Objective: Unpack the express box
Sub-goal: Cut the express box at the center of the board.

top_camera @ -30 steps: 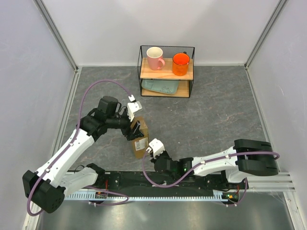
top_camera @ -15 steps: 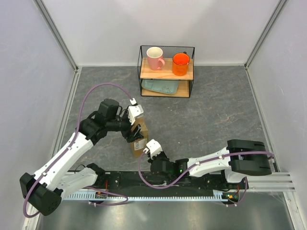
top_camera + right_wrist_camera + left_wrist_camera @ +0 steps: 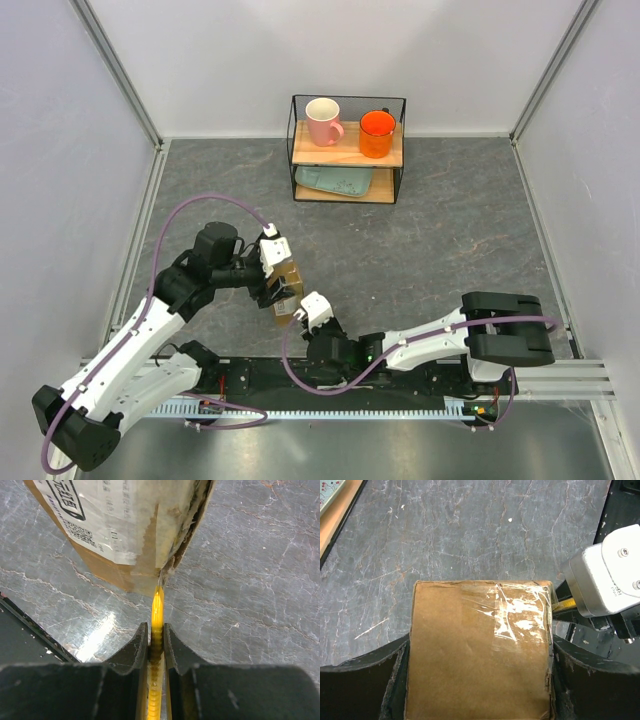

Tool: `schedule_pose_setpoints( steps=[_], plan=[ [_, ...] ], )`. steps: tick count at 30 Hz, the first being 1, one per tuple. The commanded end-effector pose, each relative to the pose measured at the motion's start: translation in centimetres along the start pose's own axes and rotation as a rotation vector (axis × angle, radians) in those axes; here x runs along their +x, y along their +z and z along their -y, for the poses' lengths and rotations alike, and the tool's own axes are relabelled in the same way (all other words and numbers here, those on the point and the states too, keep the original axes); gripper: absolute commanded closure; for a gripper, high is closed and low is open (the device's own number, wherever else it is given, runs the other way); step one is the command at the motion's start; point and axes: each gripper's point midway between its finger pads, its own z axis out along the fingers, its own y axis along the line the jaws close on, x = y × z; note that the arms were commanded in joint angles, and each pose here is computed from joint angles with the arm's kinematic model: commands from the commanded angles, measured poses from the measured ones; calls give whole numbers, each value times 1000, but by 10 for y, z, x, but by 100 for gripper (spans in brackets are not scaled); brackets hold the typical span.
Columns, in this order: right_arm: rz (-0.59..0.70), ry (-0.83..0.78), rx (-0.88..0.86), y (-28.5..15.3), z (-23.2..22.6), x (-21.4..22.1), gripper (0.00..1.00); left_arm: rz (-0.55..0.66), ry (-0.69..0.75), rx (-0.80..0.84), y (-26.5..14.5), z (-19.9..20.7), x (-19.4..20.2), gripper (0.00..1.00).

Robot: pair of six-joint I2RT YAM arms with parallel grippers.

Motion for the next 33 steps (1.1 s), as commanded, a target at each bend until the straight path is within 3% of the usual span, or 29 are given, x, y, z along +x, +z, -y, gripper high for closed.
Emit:
schedule_pose_setpoints(
  steps=[1,20,33],
  plan=[
    [-113,67,-115,10,-31,33,100,-238,-11,65,8,16,76,78],
    [-251,56,-64,6,-12,92,100,-270,-13,68,5,18,85,80],
    [-333,-63,-27,-18,-1,124,100,-302,-33,41,7,13,91,85]
  ],
)
